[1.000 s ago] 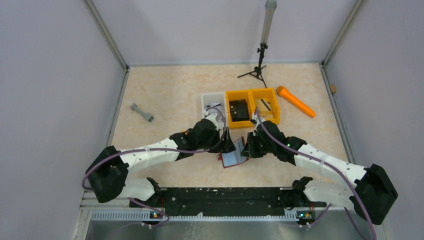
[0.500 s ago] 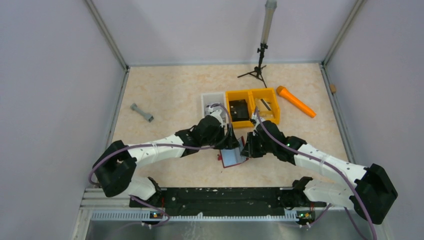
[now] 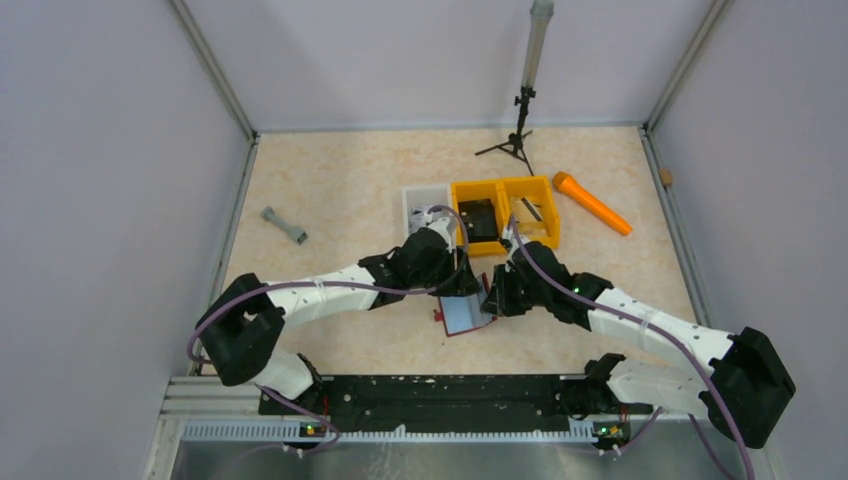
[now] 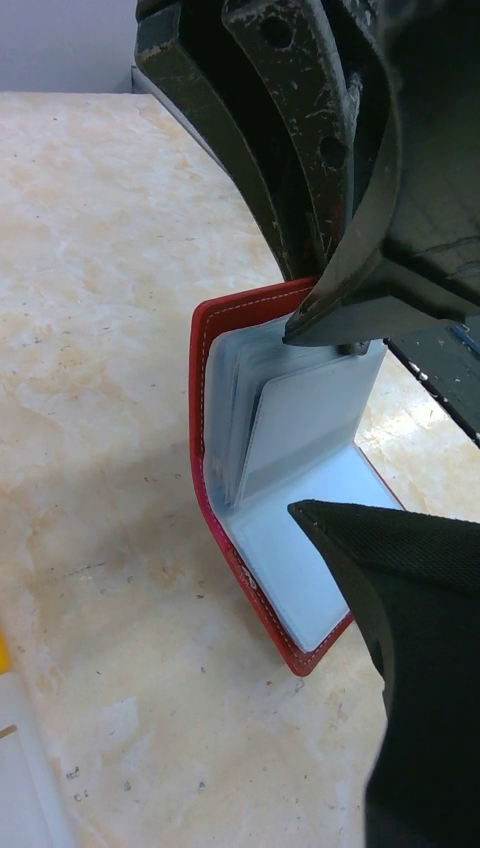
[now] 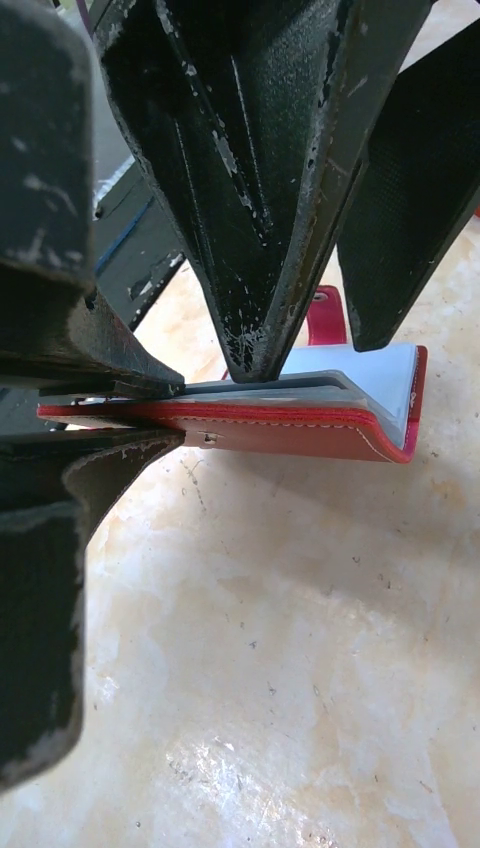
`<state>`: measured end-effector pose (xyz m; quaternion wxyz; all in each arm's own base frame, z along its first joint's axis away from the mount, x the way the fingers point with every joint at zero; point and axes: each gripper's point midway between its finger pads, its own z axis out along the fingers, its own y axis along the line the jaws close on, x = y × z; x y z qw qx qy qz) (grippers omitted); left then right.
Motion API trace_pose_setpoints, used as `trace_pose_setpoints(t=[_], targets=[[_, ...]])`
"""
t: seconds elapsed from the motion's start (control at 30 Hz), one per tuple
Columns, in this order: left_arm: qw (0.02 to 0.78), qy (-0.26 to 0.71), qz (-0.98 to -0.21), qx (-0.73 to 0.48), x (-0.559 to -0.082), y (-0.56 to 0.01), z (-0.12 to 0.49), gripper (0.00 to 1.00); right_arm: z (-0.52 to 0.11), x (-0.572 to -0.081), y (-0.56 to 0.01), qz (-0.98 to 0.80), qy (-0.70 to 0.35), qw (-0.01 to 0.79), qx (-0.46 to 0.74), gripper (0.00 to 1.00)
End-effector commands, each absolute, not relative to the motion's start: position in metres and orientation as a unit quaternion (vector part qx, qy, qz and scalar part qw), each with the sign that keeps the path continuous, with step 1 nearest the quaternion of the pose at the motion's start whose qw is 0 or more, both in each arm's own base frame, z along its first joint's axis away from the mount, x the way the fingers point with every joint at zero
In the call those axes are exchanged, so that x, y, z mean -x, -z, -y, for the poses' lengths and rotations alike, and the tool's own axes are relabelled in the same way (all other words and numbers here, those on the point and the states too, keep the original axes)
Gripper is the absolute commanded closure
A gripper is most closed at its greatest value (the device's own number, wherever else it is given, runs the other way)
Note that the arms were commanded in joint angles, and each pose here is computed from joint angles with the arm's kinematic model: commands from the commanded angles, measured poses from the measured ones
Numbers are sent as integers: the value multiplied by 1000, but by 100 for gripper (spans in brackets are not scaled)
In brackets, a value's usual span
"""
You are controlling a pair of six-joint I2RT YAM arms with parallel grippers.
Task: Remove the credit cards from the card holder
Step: Remove the credit card from the card holder.
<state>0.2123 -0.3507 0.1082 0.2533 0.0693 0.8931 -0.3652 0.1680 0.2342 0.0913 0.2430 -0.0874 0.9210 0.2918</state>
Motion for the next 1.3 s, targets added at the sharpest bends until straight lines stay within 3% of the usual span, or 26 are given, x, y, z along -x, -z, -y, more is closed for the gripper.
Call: trace_pose_setpoints(t=[0.0, 0.3, 0.47, 0.53, 0.8, 1.07, 1.27], targets=[[265, 372, -886, -79, -218, -120, 359, 42, -251, -179, -121, -899, -322, 278, 101, 100], [258, 360, -893, -80, -217, -111, 357, 57, -251, -179, -122, -899, -324, 279, 101, 100], [254, 358, -895, -81, -217, -107, 358, 46, -252, -178, -121, -899, -324, 276, 103, 100], [252, 353, -897, -83, -217, -105, 357, 45, -251, -178, -121, -900, -323, 276, 103, 100], [223, 292, -925, -93, -212, -85, 340, 55, -246, -180, -120, -902, -311, 284, 99, 100], [213, 261, -936, -100, -197, -86, 312, 73, -234, -188, -114, -905, -286, 307, 72, 100], [212, 274, -934, -89, -184, -90, 294, 73, -235, -188, -109, -901, -301, 307, 55, 100]])
